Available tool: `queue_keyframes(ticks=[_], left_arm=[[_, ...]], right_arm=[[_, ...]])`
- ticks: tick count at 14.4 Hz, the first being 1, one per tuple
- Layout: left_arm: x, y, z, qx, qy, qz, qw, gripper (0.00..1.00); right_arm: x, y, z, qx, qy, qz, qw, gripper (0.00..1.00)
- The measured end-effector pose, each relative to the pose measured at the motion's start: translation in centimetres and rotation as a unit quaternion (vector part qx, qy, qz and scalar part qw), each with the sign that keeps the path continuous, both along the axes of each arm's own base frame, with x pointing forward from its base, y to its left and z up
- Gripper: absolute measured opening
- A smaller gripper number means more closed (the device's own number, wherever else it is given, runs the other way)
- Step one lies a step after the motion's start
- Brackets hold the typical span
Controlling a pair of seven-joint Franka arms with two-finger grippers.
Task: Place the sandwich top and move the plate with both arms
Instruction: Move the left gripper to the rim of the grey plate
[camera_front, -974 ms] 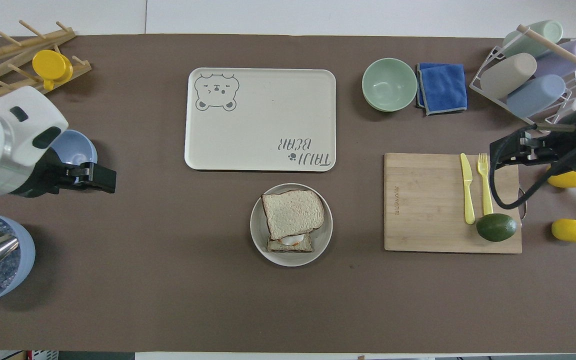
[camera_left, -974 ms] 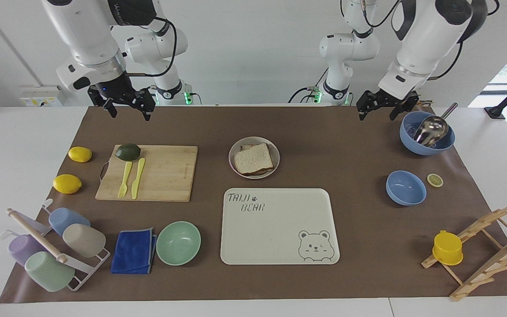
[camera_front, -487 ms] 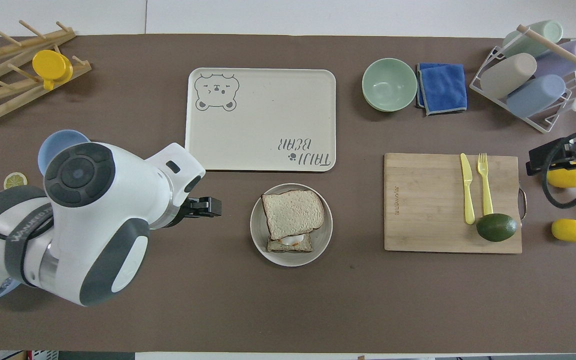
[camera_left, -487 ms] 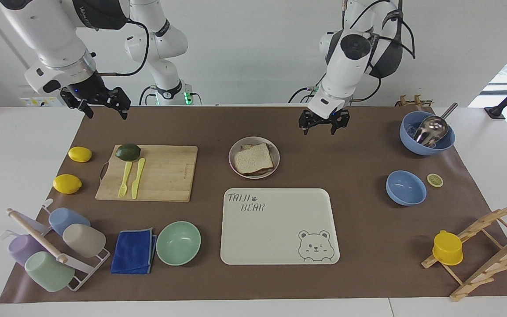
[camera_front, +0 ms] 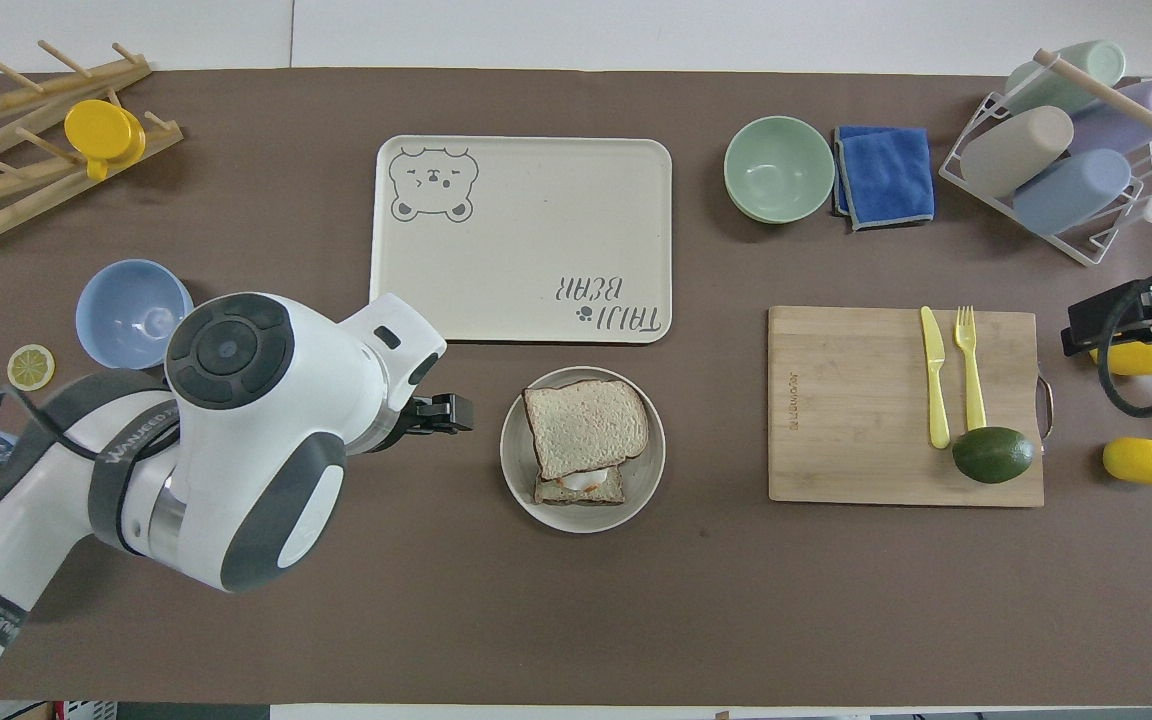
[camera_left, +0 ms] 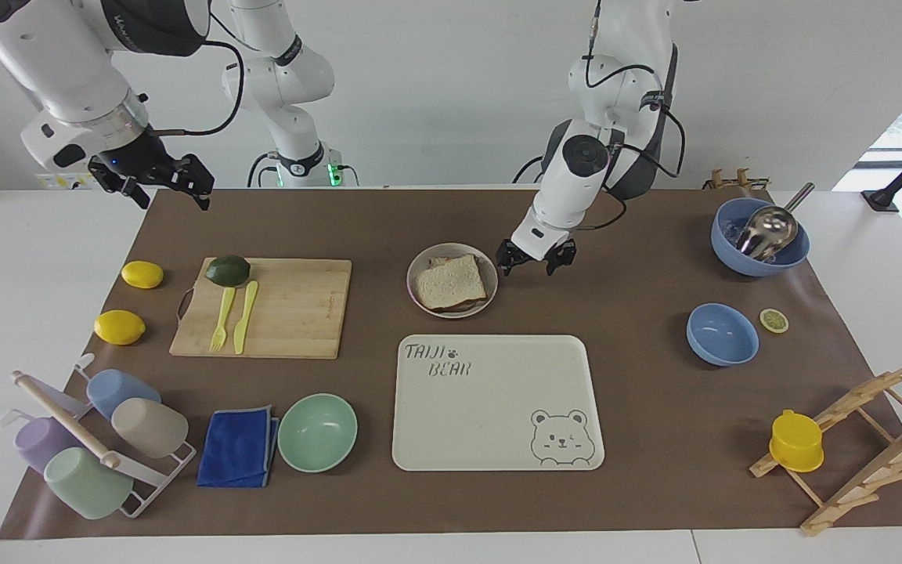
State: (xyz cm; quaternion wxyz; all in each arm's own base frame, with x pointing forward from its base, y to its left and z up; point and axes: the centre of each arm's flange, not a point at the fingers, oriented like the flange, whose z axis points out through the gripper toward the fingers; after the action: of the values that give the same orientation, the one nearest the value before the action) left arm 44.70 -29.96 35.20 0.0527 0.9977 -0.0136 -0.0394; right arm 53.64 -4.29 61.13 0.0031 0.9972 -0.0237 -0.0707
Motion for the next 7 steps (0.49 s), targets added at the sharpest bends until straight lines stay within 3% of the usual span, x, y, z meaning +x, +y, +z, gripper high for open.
queue_keyframes(ticks=[4,6,7], left_arm=[[-1.8,-1.0,-1.9,-0.007,0.011,0.002,1.0,1.0],[-1.9,-1.6,-2.6,-0.015,0.011,0.006,1.0,0.96],[-2.0,-1.9,-3.0,-0.018,0.011,0.006,1.0,0.89]], right_arm=[[-0.2,-1.7,0.0,0.0,0.0,-0.013,1.0,1.0],[-0.3,-2.8,-0.1,0.006,0.001,0.012,1.0,1.0],[-0.3,-2.7,-0.1,0.007,0.001,0.022,1.0,1.0]])
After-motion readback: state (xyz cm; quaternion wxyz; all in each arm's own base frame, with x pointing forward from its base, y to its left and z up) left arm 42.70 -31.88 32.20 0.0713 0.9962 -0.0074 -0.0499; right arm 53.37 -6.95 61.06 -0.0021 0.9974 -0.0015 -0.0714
